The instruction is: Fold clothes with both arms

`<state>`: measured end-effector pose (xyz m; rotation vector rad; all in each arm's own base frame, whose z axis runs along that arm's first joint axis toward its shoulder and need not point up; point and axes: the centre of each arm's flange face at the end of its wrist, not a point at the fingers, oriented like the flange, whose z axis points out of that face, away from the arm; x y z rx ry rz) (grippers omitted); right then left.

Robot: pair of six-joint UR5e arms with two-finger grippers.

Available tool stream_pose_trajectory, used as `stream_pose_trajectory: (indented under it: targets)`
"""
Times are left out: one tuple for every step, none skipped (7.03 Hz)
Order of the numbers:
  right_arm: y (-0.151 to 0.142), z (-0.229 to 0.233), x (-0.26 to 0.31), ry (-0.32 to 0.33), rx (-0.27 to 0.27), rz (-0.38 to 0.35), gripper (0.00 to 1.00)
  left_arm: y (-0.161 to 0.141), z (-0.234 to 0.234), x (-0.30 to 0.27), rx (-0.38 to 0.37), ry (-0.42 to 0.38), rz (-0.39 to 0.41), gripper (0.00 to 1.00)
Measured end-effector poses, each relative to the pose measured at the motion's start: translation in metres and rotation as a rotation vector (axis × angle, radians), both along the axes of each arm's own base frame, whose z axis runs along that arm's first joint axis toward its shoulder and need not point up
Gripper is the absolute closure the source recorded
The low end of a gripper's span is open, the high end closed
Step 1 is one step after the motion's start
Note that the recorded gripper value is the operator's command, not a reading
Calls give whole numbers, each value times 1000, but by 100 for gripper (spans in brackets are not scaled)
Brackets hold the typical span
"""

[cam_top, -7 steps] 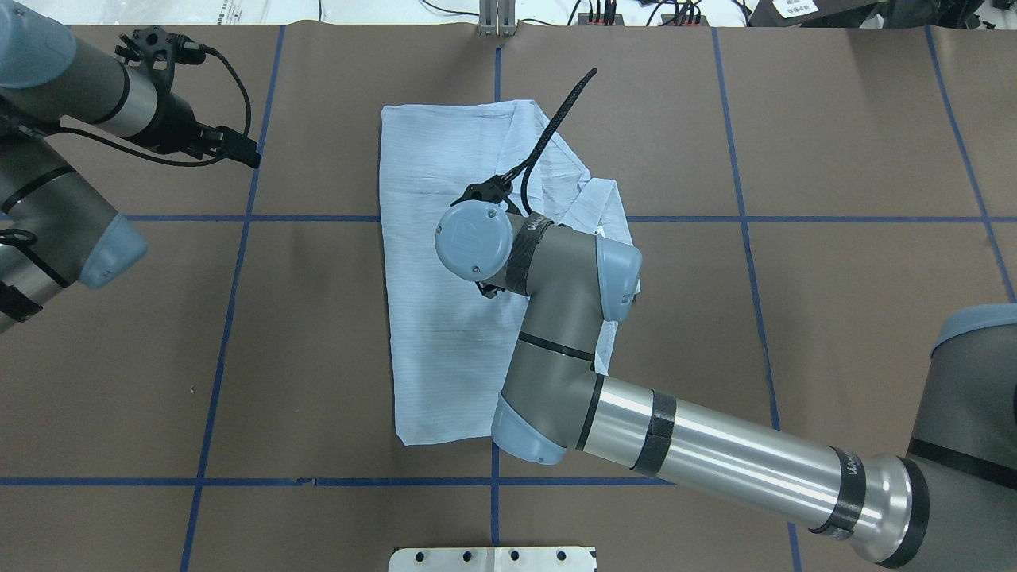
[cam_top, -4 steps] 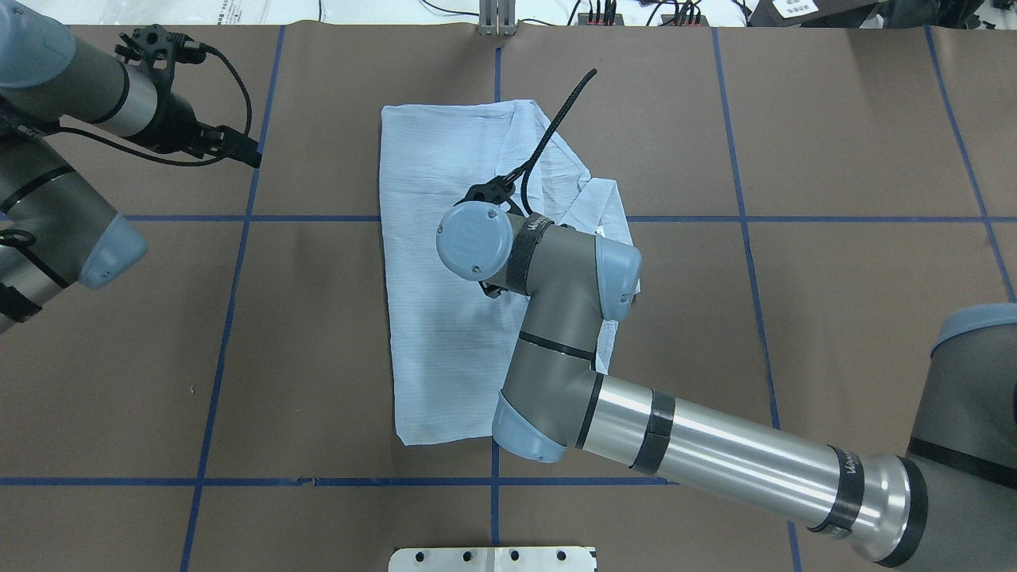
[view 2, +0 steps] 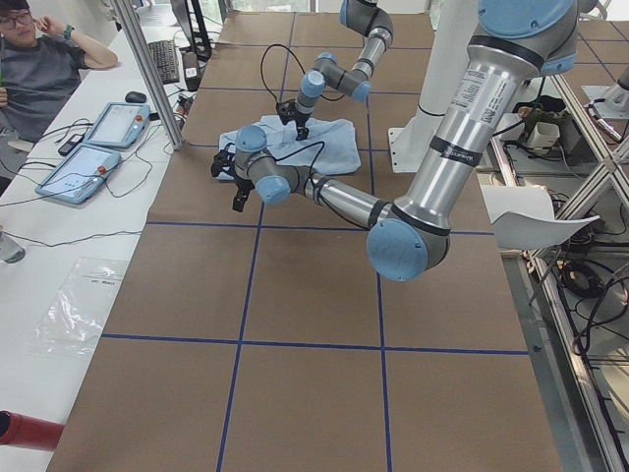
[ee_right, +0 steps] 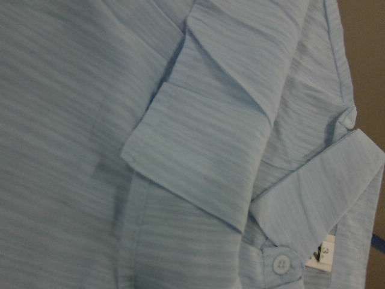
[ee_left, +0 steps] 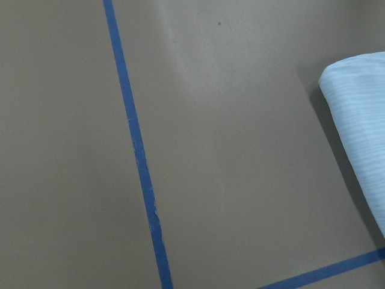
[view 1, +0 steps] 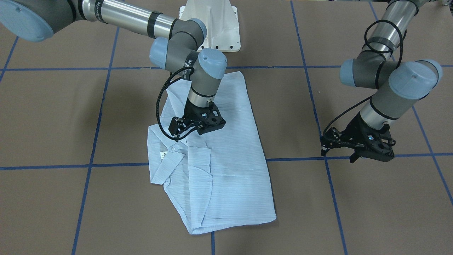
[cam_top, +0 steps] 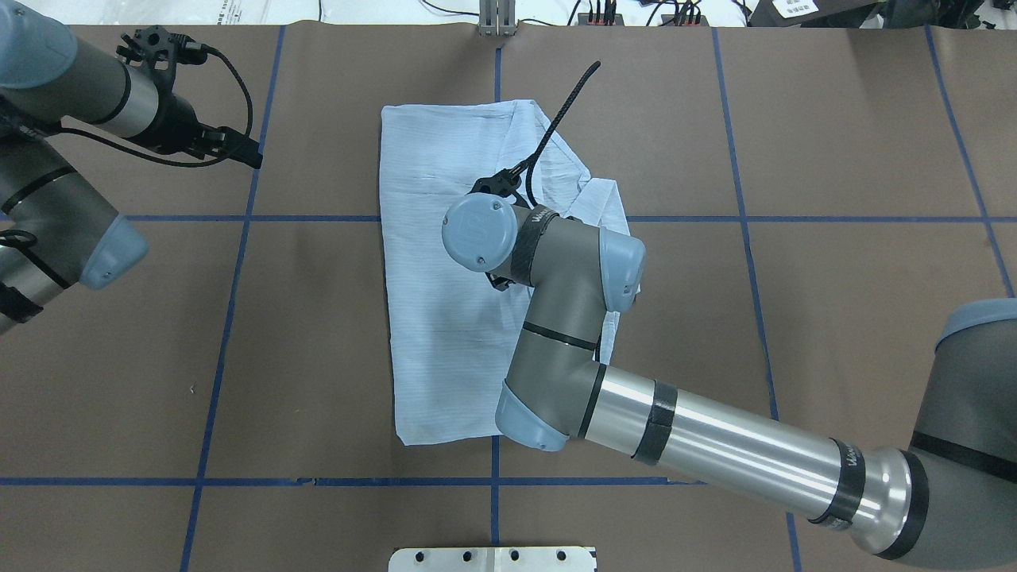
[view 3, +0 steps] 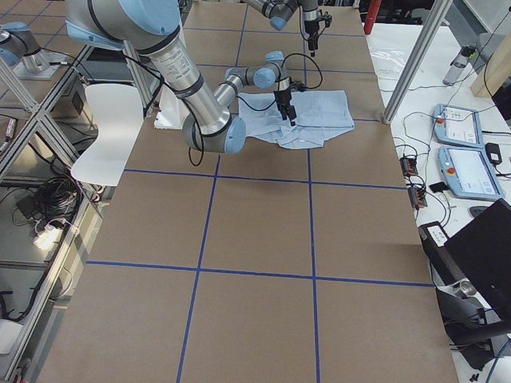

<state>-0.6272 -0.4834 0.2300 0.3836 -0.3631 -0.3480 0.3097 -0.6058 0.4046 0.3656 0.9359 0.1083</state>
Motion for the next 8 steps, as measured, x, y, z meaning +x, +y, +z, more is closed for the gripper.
stream_pose_trajectory:
  targets:
    - [-14, 7, 13, 42, -6, -2, 1, 0, 0, 1, -1, 0, 1, 0]
    - [-30, 21, 32, 98, -16, -9, 1, 1, 0, 1, -1, -1, 2, 0]
    - [-42, 38, 54, 144, -22, -21, 1, 1, 0, 2, -1, 0, 4, 0]
    - [-47, 52, 75, 164, -20, -34, 1, 2, 1, 4, -1, -1, 6, 0]
    - [-48, 51, 85, 154, -15, -38, 1, 2, 1, 4, -2, -1, 6, 0]
    - [-47, 42, 85, 105, -8, -29, 1, 2, 2, 4, -3, -3, 7, 0]
    - [-44, 30, 78, 22, -3, -7, 1, 1, 3, 5, -4, -4, 8, 0]
    - [-40, 13, 64, -52, -4, 20, 1, 1, 3, 5, -5, -4, 8, 0]
